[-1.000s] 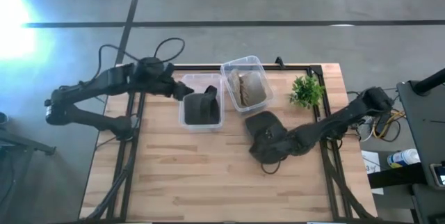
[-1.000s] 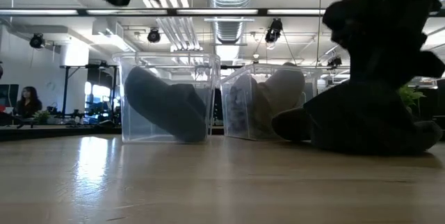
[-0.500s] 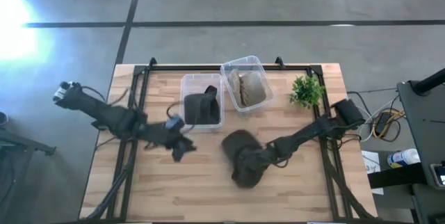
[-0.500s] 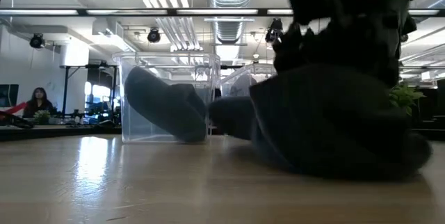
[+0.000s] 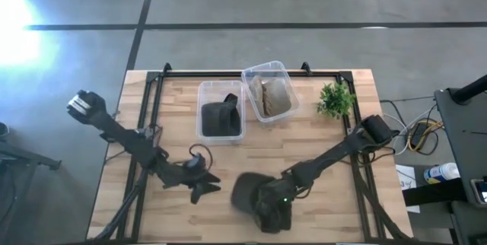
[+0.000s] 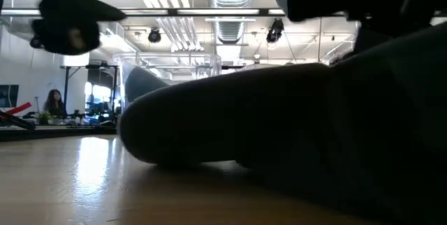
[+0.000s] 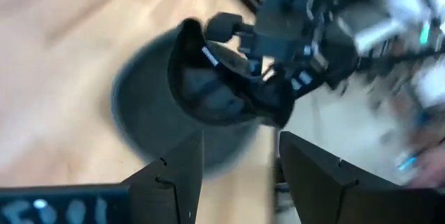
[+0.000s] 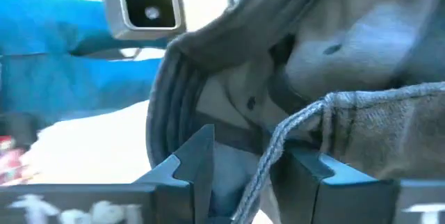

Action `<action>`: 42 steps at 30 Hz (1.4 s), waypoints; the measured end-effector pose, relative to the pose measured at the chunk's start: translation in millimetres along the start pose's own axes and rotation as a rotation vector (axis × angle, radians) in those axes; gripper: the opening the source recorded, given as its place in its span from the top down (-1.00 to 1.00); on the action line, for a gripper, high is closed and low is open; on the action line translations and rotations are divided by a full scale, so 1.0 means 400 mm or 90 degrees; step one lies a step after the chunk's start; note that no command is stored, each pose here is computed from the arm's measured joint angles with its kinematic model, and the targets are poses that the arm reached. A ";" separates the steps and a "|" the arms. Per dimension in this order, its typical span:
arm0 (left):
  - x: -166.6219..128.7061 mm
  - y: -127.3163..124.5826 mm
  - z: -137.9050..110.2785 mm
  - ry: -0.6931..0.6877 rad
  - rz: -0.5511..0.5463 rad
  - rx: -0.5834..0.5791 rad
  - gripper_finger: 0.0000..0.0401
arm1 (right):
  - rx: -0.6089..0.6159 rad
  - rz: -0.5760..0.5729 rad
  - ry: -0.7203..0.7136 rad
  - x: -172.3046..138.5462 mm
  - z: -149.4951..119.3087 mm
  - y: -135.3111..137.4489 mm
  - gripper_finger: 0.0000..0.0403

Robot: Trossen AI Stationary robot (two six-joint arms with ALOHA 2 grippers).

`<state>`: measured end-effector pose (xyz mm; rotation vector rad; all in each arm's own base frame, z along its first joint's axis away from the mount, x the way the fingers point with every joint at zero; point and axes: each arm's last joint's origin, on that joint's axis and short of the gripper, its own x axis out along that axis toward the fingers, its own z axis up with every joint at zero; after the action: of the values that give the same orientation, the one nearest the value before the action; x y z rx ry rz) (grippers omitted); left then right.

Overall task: Pick & Place hat
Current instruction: Put the black cap into the left transparent bin

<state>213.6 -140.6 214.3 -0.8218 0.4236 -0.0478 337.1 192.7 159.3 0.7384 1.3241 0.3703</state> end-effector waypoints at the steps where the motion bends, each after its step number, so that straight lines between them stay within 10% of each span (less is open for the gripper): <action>1: 0.011 0.003 -0.008 -0.009 0.000 0.065 0.10 | -0.003 -0.014 -0.005 -0.007 0.004 0.007 0.40; 17: 0.172 -0.069 -0.100 0.201 0.039 0.839 0.10 | 0.080 -0.098 -0.011 -0.040 -0.005 0.011 0.40; 31: 0.277 -0.016 -0.166 0.182 0.043 0.846 0.10 | 0.088 -0.102 -0.008 -0.037 -0.009 0.003 0.40; 36: 0.319 0.002 -0.152 0.111 0.140 0.840 0.11 | 0.088 -0.103 -0.007 -0.036 -0.010 0.002 0.40; 42: 0.351 -0.012 -0.100 0.102 0.154 0.797 0.44 | 0.086 -0.103 -0.008 -0.037 -0.010 0.003 0.40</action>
<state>327.6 -200.4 145.0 0.4695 0.5348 -0.1363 330.2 185.3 170.8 0.7388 1.3970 0.1480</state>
